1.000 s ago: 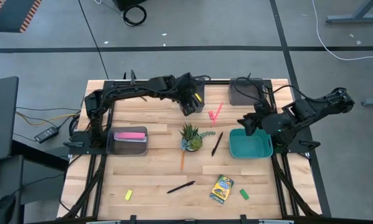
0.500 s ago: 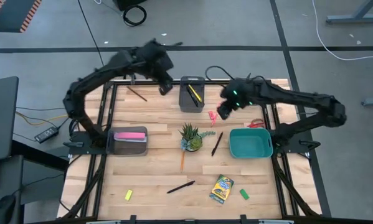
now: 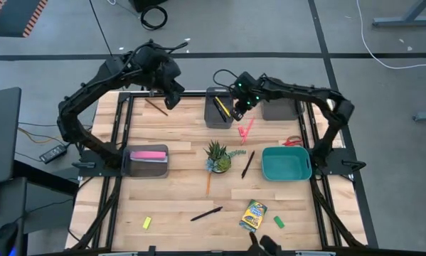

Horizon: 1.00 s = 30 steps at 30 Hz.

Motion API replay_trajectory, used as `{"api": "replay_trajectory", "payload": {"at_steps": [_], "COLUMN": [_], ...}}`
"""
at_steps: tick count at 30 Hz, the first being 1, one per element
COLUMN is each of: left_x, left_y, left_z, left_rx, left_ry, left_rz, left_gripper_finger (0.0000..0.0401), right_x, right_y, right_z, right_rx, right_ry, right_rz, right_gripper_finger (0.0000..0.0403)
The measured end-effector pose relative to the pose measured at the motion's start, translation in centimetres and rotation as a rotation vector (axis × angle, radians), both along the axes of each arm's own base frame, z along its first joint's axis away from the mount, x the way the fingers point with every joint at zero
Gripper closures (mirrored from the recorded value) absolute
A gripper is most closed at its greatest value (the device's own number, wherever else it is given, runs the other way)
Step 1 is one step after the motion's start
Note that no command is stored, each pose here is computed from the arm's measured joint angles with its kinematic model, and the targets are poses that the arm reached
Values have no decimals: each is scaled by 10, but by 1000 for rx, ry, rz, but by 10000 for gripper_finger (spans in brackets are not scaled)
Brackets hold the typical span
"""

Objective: Sort crayons/erasers/pens/pencils in bins
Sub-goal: Adjust the middle black bin, then put the top black pen into the left black bin

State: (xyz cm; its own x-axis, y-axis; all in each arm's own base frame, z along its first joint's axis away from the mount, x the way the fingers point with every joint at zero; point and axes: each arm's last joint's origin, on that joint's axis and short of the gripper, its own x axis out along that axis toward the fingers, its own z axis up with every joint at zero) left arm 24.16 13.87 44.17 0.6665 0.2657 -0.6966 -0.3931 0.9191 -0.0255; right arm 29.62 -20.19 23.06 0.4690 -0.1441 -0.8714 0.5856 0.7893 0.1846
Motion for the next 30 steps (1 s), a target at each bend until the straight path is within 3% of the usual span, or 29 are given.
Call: {"api": "replay_trajectory", "payload": {"at_steps": [10, 19, 26, 30], "left_x": [-12, -15, -18, -18], "left_y": [4, 6, 5, 5], "left_z": [7, 5, 5, 5], "left_rx": [14, 18, 11, 21], "left_ry": [-22, -3, 9, 15], "left_rz": [34, 36, 36, 24], "left_gripper_finger": [393, 385, 392, 378], "right_x": [-2, 3, -1, -5], "right_y": [-37, -44, -41, -40], "right_z": [-29, -39, -17, 1], "right_rx": [54, 121, 70, -22], "right_ry": [13, -40, -96, -101], "right_rz": [-67, -131, -137, -177], "right_gripper_finger": [394, 395, 395, 395]}}
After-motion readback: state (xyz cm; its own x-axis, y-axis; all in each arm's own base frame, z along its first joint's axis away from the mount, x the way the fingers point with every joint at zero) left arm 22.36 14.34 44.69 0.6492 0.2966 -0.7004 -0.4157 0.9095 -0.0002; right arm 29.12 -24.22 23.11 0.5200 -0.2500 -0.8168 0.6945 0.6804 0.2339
